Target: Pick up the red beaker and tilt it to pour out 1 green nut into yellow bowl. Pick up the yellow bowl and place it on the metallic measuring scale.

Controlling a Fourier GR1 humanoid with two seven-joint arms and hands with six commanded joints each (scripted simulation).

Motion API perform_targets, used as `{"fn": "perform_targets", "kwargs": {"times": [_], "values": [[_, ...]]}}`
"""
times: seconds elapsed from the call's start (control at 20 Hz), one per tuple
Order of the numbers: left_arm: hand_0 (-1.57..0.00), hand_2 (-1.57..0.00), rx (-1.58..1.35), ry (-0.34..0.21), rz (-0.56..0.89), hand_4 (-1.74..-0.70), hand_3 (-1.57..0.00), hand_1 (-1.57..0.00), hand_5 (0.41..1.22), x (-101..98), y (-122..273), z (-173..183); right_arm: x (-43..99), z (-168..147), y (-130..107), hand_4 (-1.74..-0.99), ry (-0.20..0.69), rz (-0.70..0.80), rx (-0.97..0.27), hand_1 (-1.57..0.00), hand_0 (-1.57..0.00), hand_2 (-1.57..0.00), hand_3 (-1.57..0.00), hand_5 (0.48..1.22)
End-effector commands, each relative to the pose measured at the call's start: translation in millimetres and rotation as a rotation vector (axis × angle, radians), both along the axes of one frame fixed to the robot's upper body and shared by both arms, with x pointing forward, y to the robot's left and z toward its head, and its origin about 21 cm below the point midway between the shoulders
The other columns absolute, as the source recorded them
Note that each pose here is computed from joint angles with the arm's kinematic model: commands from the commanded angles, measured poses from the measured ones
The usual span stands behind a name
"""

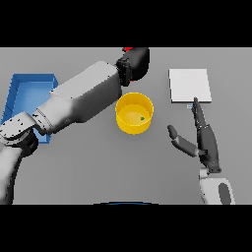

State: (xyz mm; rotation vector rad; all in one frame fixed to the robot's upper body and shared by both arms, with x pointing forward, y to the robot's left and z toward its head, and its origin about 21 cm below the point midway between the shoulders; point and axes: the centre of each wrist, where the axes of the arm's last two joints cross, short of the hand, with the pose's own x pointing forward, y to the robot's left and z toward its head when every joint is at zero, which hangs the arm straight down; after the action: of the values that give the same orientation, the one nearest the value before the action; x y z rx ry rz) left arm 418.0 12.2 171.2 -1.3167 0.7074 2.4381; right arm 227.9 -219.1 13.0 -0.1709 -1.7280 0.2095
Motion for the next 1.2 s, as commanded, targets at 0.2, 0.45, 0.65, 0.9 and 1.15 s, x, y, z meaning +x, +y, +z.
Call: {"fn": "perform_targets", "kwargs": {"times": [0.2, 0.45, 0.65, 0.9, 1.15], "values": [[-1.57, -1.57, -0.135, -0.131, 0.078, -1.72, -1.57, -1.57, 1.221, 24.8, 17.4, 88.3, 4.8, 2.8, 5.0, -1.131, -0.02, 0.018, 0.002, 0.0, 0.0, 0.0, 0.0, 0.553], [-1.57, -1.57, -0.608, -0.12, 0.415, -1.73, -1.52, -1.57, 1.221, 49.5, 78.9, 173.3, 6.1, -0.3, 2.2, -1.102, -0.019, 0.053, 0.016, 0.0, 0.0, 0.0, 0.0, 0.572], [-1.57, -1.57, -1.154, 0.073, 0.687, -1.74, -1.52, -1.57, 1.221, 63.7, 176.6, 188.4, 11.3, -0.7, 5.6, -1.116, -0.016, 0.066, 0.019, 0.0, 0.0, 0.0, 0.0, 0.582], [-1.57, -1.57, -1.591, 0.117, 0.926, -1.74, -1.55, -1.57, 1.221, 67.1, 271.4, 134.9, 12.7, 2.8, 3.0, -1.132, -0.028, 0.08, -0.028, 0.0, 0.0, 0.0, 0.0, 0.614], [-1.57, -1.57, -1.872, 0.017, 1.159, -1.74, -1.57, -1.57, 1.221, 60.3, 315.4, 64.0, 13.4, 0.8, 4.5, -1.133, -0.007, 0.095, -0.031, 0.0, 0.0, 0.0, 0.0, 0.64]]}}
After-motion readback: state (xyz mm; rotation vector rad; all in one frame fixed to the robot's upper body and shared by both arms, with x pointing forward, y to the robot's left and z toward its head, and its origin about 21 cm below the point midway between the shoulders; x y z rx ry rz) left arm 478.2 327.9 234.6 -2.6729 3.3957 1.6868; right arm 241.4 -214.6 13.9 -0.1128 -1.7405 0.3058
